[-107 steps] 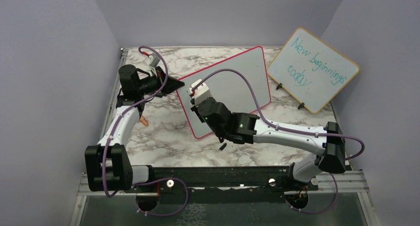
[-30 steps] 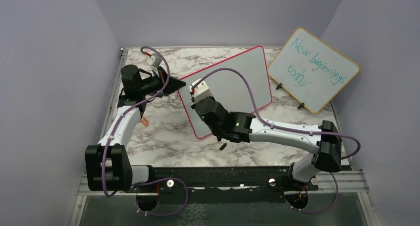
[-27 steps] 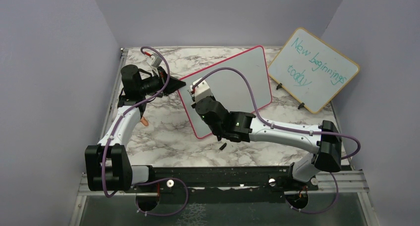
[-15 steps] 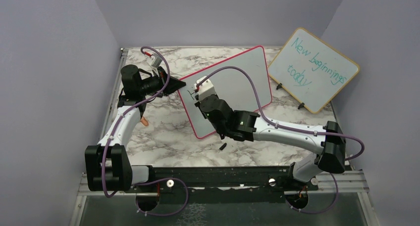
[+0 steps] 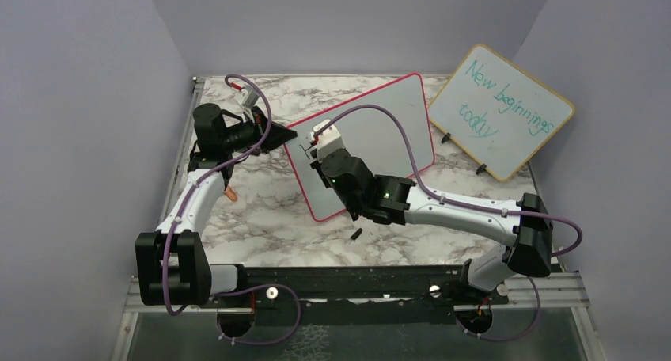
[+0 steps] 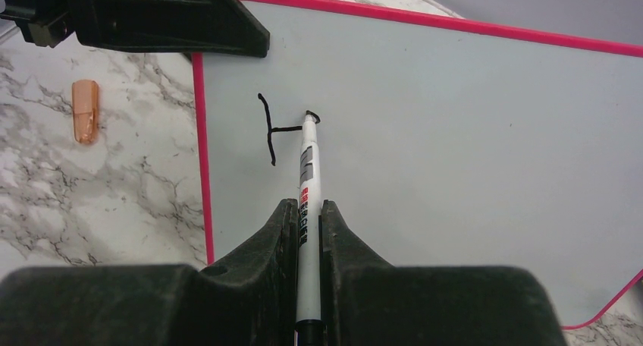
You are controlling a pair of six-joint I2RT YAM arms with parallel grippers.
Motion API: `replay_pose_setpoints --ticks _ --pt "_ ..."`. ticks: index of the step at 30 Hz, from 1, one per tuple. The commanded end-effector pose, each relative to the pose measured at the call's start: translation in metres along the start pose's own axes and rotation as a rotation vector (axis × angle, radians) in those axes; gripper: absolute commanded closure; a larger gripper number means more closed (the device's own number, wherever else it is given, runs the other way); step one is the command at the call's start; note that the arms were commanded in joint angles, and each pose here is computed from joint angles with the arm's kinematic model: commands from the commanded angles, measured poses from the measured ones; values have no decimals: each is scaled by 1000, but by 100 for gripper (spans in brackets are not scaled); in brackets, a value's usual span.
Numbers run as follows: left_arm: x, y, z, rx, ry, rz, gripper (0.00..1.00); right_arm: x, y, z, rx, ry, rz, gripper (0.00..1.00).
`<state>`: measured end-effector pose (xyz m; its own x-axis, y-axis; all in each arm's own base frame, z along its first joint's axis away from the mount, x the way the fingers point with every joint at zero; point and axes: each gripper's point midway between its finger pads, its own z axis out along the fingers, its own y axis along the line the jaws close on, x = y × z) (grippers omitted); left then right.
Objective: Write a sentence on the whiteboard
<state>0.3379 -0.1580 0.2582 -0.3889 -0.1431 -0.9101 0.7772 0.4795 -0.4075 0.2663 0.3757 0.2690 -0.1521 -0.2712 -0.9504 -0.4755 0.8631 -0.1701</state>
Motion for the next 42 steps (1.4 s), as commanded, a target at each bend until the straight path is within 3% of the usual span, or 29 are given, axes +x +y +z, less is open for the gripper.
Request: replay_pose_setpoints --ticks 1,17,42 --pt "38 11 4 -19 87 11 100 -28 -4 -4 -14 -68 49 99" --pt "38 11 4 -20 87 14 100 -35 -8 1 21 -84 40 99" --pt "37 10 4 -17 86 17 100 2 -2 4 -18 65 -3 99"
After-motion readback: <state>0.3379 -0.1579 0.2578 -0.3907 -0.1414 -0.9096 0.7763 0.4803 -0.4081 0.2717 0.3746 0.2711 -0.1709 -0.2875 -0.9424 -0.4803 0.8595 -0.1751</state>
